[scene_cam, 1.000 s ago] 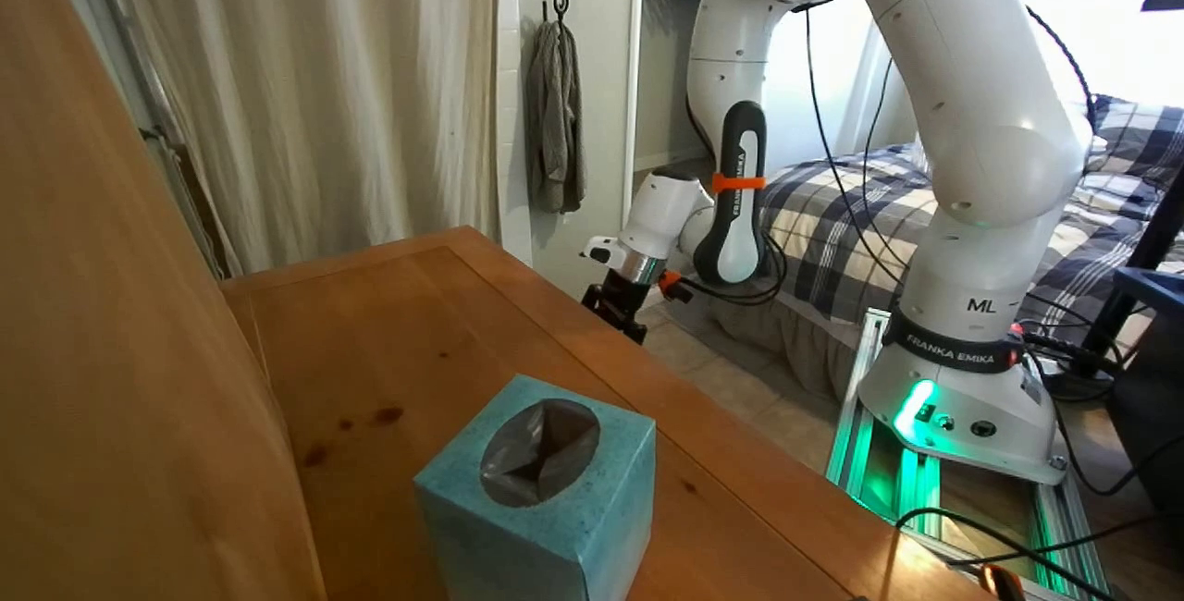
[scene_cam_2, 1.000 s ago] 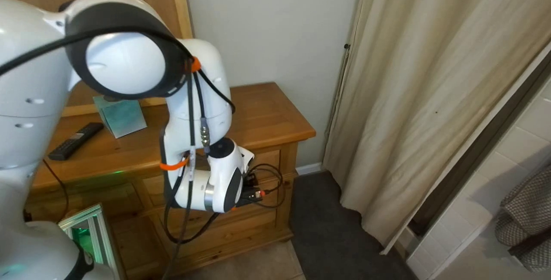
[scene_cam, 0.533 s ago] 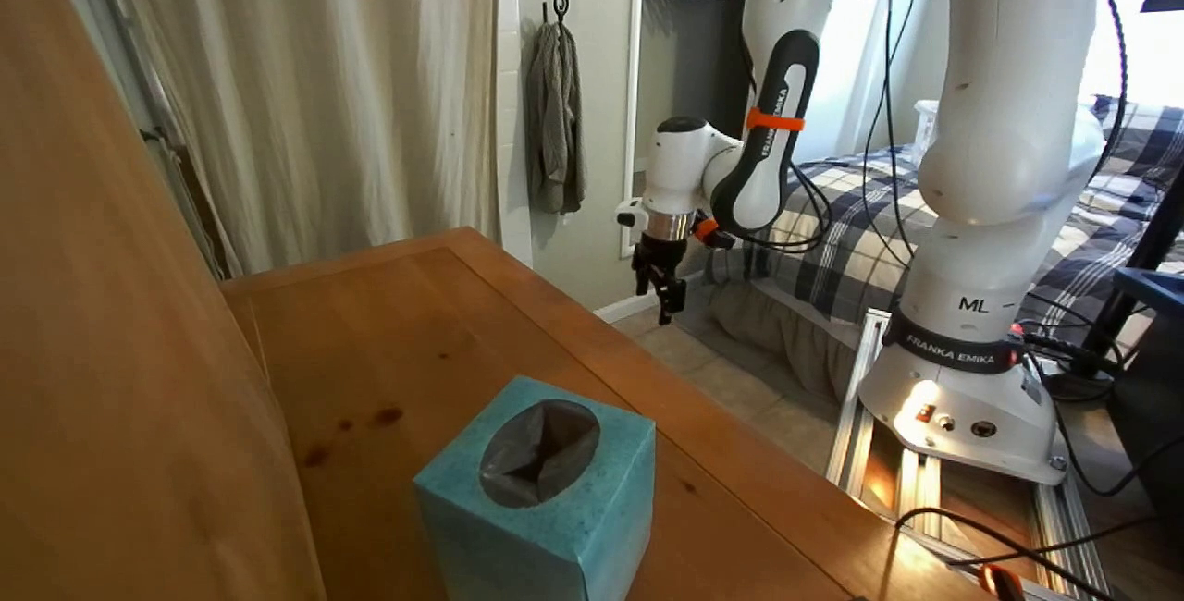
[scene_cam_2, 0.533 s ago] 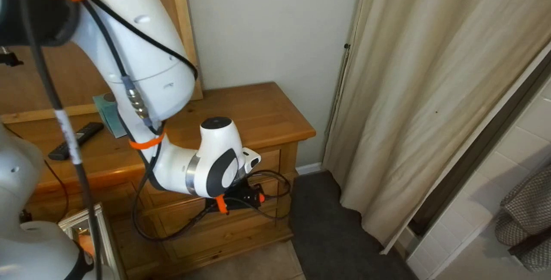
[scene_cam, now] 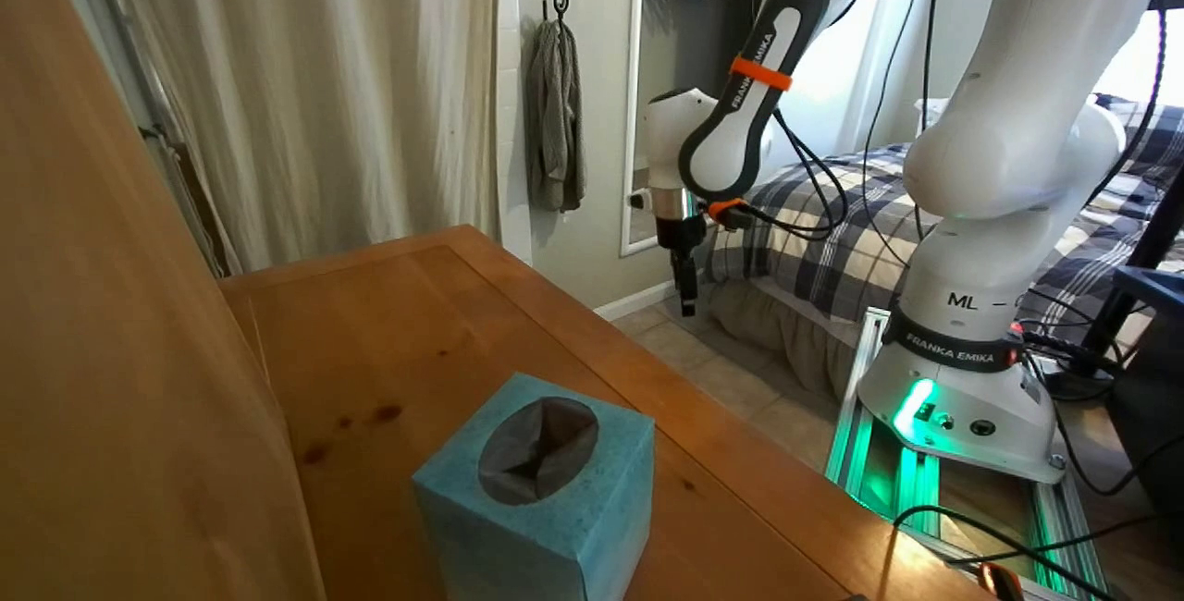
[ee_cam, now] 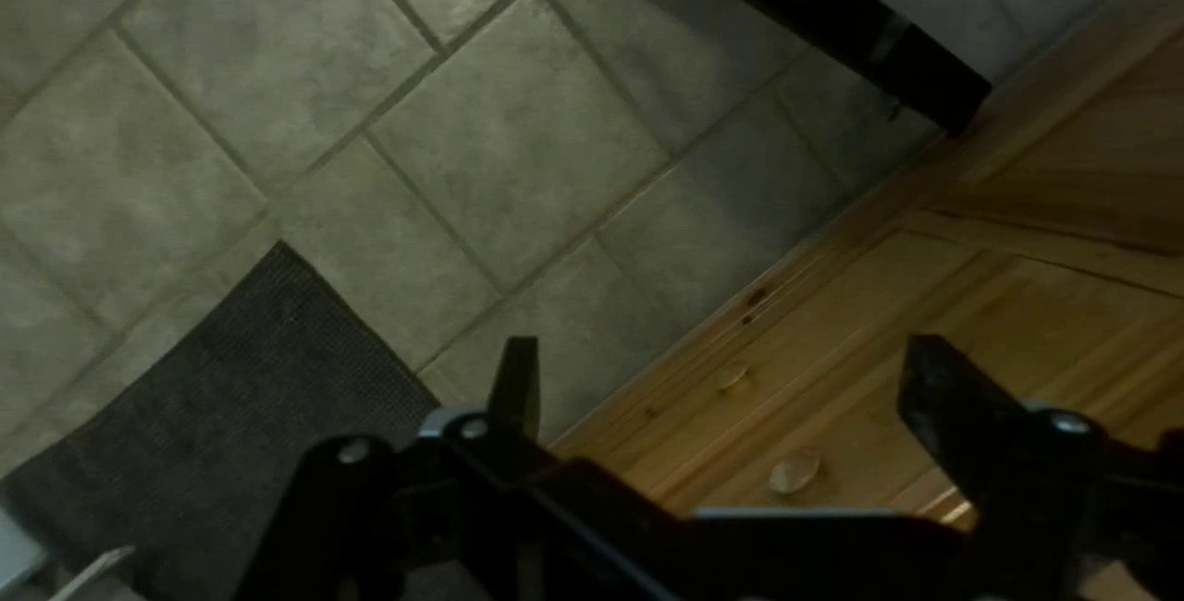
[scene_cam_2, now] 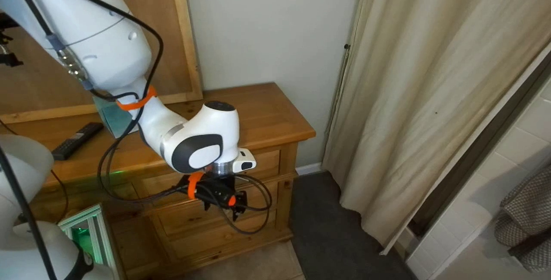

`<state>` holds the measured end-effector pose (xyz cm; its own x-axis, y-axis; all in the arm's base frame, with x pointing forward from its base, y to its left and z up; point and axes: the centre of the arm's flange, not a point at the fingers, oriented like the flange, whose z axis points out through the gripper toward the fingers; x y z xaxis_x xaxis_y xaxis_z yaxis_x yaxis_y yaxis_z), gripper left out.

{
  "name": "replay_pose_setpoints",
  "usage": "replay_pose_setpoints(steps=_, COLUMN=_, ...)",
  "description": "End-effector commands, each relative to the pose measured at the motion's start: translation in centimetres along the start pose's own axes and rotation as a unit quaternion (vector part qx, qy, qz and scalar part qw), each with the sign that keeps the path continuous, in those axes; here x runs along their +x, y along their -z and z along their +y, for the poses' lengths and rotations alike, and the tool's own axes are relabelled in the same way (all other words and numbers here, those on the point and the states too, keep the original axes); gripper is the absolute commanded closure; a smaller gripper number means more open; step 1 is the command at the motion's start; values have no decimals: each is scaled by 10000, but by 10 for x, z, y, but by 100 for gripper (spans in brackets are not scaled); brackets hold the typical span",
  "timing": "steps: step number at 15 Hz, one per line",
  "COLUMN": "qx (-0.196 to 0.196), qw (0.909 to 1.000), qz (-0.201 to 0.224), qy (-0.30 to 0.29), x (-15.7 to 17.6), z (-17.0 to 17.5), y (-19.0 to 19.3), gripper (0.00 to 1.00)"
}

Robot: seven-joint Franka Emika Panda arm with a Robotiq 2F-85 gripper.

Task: Close the open drawer

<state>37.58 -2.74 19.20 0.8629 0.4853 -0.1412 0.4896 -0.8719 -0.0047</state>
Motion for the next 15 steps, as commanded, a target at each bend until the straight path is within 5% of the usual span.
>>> replay_pose_setpoints(steps=1, qx=618, qw=9946, qz=198, qy=-813, x=-28, z=8, y=72, gripper=0)
replay_pose_setpoints(steps=8, qx=1468, qw=9544, qz=1286, qy=-2260, x=-47, z=51, y=133, gripper=0)
replay_pose_setpoints(steps=12, qx=1113, qw=9571, qz=1669, qy=-2093, x=-71, z=35, y=204, gripper=0)
replay_pose_setpoints(steps=14, qx=633, qw=9683, qz=1555, qy=-1849, x=-83, z=21, y=239, gripper=0)
replay_pose_setpoints(steps=15, qx=954, qw=9637, qz=1565, qy=-1941, x=-57, z=51, y=201, gripper=0)
